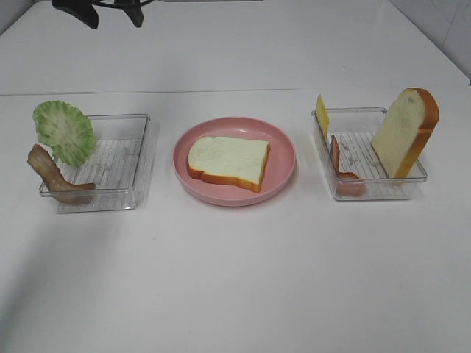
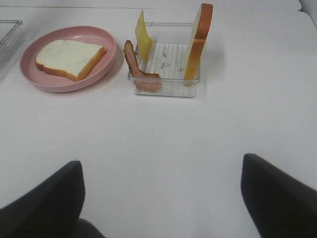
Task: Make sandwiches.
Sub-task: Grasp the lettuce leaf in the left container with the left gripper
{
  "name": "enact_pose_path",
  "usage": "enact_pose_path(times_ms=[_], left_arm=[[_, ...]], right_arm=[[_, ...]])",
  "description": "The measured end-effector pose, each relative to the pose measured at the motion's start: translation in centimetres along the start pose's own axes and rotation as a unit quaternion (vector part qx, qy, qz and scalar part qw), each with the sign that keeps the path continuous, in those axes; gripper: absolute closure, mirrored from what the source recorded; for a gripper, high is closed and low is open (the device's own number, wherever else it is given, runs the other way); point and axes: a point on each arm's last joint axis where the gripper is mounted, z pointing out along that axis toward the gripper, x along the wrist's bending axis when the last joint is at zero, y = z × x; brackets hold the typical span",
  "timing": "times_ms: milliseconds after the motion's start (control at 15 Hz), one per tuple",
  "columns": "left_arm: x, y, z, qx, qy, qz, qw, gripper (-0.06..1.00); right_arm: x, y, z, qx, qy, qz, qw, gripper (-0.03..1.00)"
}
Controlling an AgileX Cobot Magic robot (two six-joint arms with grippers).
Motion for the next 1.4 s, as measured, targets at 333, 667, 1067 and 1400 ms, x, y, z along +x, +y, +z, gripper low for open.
enact_pose_path(times_ms=[333, 667, 1067, 1400], left_arm=[[4.5, -0.4, -1.5, 0.012, 0.026, -0.042, 0.999, 0.27], [10.2, -3.3, 1.1, 0.09, 0.06, -0.097, 0.989, 0.27], [11.4, -4.8, 4.2, 0.133, 0.07, -0.091, 0.984, 0.27], [12.0, -6.6, 8.6, 0.18, 0.06, -0.094, 0.977, 0.28]], right_arm=[[0.0, 0.0, 0.0, 0.0, 0.0, 0.0, 1.0, 0.16], [0.0, 0.0, 0.0, 0.0, 0.0, 0.0, 1.0, 0.16], [0.0, 0.0, 0.0, 0.0, 0.0, 0.0, 1.0, 0.16], [0.0, 0.0, 0.0, 0.0, 0.0, 0.0, 1.0, 0.16]])
